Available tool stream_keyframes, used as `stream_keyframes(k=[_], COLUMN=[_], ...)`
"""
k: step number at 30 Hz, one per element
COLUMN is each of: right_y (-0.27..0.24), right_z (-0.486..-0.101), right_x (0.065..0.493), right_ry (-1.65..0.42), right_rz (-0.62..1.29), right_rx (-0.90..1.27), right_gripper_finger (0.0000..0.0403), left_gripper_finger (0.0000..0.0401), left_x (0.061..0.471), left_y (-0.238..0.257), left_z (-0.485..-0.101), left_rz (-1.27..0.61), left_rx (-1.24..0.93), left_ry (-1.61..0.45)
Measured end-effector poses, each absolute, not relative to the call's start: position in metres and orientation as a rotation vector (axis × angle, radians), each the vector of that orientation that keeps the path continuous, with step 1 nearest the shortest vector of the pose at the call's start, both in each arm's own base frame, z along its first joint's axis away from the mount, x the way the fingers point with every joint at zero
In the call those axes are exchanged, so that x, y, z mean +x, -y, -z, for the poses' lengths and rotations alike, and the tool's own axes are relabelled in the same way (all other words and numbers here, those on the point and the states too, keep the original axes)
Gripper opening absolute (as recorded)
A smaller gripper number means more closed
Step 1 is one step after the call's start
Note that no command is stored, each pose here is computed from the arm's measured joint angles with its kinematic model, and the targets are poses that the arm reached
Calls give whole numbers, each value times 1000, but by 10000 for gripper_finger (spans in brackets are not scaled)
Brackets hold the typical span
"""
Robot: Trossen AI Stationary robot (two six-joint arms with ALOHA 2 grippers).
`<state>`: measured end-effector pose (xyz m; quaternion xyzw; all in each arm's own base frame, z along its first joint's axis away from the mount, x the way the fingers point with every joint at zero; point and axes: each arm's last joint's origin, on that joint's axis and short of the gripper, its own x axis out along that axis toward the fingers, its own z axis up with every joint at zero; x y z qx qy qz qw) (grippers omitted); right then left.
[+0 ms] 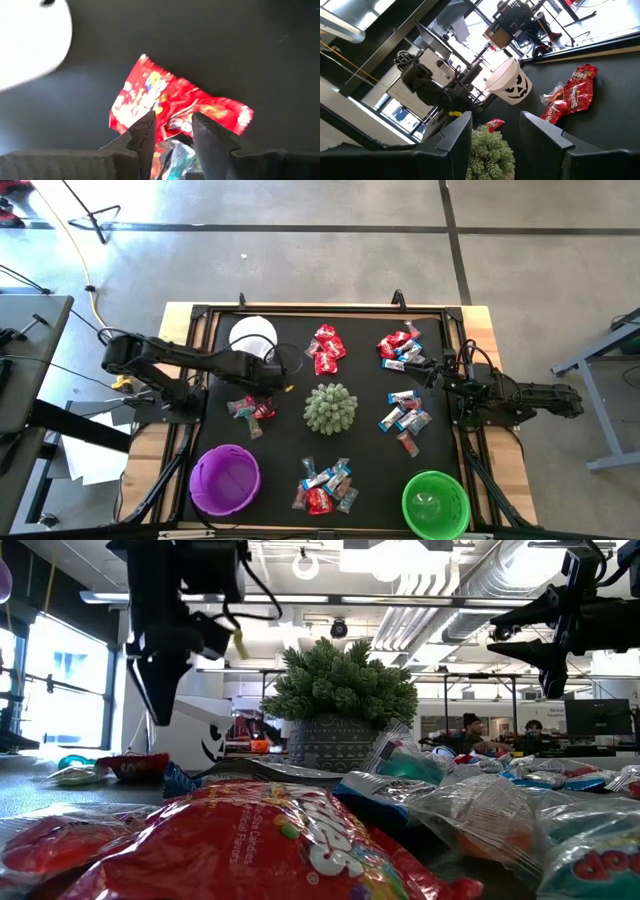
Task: Organize candy in baskets
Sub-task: Put the red candy into the white bucket
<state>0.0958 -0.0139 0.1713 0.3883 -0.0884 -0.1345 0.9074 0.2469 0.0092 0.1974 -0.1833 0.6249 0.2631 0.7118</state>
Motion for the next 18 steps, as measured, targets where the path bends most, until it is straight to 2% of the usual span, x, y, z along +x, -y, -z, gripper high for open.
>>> stream_keyframes(k=[10, 18], right_y=[14, 14], right_z=[-171, -171], right_x=[96, 96], right_ry=[182, 182], right_rz=[278, 278], right_rx=[801, 801], right_gripper_finger=[162, 162], left_gripper_finger=[162, 166], left_x=[238, 226], left_y=[-10, -10], left_z=[-179, -154], left_rz=[-622, -577], left_rx=[-341, -305], left_ry=[-1424, -1440])
